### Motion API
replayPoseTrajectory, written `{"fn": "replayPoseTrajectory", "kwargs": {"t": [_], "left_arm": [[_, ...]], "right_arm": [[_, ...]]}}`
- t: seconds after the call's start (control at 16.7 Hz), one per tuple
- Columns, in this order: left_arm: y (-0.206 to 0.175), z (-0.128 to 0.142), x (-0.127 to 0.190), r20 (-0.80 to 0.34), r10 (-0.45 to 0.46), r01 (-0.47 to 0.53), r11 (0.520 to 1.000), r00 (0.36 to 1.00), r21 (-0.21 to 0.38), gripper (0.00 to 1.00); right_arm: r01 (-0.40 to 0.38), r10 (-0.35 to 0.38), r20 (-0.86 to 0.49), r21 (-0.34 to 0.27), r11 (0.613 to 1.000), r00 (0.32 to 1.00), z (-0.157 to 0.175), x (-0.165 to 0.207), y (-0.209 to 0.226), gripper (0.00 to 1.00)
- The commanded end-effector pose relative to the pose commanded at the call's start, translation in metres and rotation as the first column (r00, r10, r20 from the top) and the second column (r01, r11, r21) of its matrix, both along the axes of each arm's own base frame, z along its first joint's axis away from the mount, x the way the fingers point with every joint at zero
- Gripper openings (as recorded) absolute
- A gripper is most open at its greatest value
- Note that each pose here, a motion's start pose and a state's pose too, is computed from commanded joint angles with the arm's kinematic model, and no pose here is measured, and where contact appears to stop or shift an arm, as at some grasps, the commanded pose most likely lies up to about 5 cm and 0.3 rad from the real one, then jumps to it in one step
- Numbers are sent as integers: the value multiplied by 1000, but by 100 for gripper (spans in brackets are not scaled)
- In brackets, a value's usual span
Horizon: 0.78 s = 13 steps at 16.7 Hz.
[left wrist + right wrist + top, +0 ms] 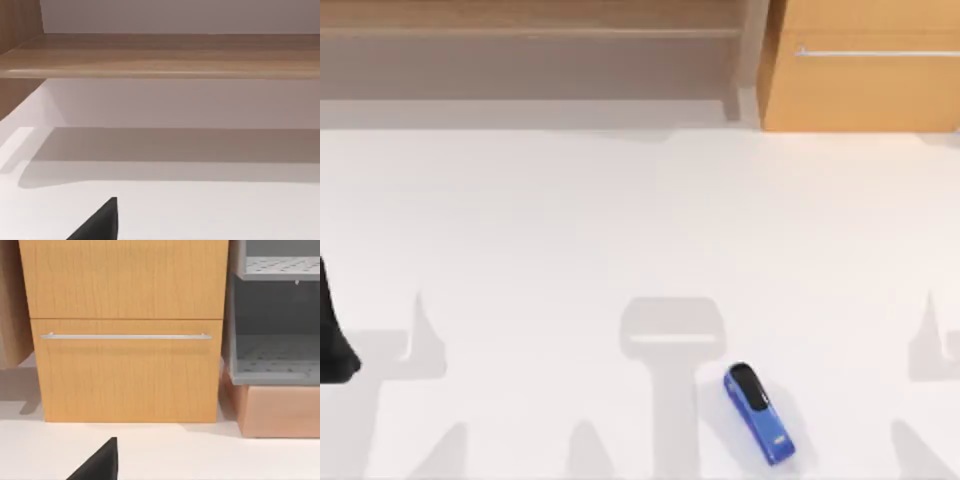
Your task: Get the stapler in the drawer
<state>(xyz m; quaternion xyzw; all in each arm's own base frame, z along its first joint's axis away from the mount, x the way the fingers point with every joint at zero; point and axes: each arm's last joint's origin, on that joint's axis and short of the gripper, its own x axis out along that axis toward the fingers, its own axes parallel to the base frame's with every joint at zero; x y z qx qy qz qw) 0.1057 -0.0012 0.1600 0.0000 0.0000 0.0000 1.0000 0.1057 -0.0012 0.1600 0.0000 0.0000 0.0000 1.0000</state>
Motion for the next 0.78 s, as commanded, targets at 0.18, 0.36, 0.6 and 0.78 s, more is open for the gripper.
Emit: {"fn": "replayPoseTrajectory", "kwargs": {"t": [0.18, 0.36, 0.6, 0.78], "left_arm": [[0, 0, 0, 0, 0, 0, 1000, 1000, 0, 100], [0, 0, 0, 0, 0, 0, 1000, 1000, 0, 100], [0, 0, 0, 0, 0, 0, 1000, 1000, 0, 100], [0, 0, 0, 0, 0, 0, 1000, 1000, 0, 100]], "right_arm": [[3, -3, 5, -9, 1000, 1000, 2, 0, 0, 100], [22, -19, 39, -88, 996, 999, 20, 3, -1, 100], [53, -30, 84, -289, 956, 996, 58, 21, 0, 100], [66, -21, 99, -475, 877, 995, 85, 52, 3, 100]]}}
